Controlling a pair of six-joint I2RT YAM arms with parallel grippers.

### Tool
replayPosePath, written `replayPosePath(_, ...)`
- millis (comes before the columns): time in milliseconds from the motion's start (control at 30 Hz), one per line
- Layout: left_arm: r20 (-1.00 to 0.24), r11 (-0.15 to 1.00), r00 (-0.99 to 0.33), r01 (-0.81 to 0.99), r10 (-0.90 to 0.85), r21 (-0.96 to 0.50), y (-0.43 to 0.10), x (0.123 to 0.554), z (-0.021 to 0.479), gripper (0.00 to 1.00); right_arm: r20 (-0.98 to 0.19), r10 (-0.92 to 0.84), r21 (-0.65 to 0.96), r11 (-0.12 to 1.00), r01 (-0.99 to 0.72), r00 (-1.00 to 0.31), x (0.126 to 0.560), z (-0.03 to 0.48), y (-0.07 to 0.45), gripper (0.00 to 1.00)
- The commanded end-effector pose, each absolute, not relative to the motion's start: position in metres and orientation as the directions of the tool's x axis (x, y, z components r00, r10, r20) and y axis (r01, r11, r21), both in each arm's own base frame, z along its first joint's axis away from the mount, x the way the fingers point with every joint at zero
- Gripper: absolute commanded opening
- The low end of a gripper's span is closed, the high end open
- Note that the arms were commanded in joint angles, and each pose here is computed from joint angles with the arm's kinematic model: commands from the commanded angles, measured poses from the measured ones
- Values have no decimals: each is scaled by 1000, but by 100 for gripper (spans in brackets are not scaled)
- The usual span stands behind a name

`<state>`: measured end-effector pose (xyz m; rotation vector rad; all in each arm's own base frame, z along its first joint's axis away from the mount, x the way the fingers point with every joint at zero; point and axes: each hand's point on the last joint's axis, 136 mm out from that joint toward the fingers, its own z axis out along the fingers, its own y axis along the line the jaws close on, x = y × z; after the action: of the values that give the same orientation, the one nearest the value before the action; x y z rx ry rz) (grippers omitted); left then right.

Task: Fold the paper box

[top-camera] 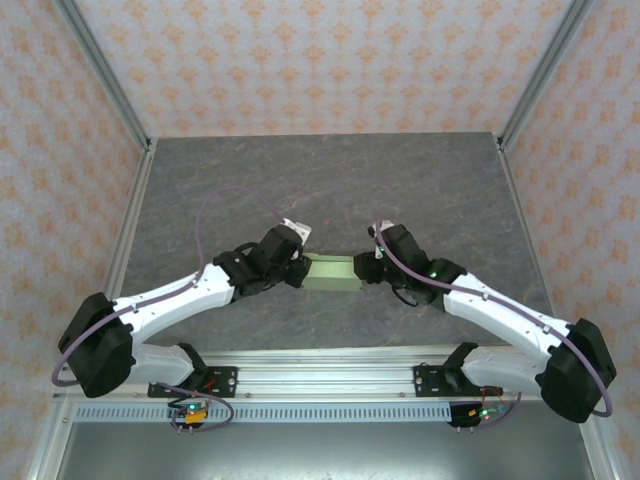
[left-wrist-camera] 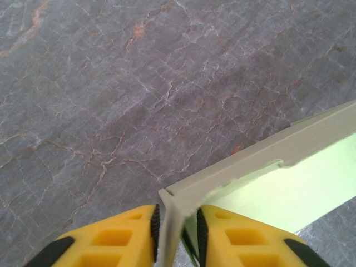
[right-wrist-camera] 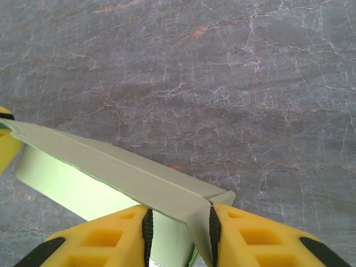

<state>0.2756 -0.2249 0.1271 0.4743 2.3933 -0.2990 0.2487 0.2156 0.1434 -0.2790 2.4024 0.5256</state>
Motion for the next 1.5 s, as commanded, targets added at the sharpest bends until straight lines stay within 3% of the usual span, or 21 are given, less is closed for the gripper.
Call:
replayPosePath(0, -674, 910, -703, 401, 227, -111, -231, 282, 141, 21, -624, -96, 210, 935, -285, -776, 250, 137, 205, 33)
replayPosePath(167, -668, 908, -719, 387, 190, -158, -234, 280, 144, 9, -623, -118, 153, 951, -268, -774, 252, 138, 210, 28)
replayPosePath(467, -652, 911, -753, 328, 94, -248, -240, 279, 144, 9, -615, -109, 111, 969, -223, -781, 256, 137, 220, 26)
replayPosePath(833, -593, 896, -804, 229, -47, -381, -251, 279, 132, 11, -605, -54, 131, 977, -167, -794, 256, 126, 219, 23)
replayPosePath(933, -598, 902, -800, 218, -54, -374, -248, 280, 138, 22, -605, -51, 128, 979, -160, -795, 255, 125, 218, 23)
replayPosePath(1133, -590, 885, -798, 182, -121, -428, -252, 277, 135, 22, -613, -40, 126, 981, -147, -789, 256, 126, 217, 22)
replayPosePath(1467, -625, 950, -778, 143, -66, -278, -236, 275, 111, 9, -630, 5, 170, 977, -131, -777, 257, 133, 218, 23)
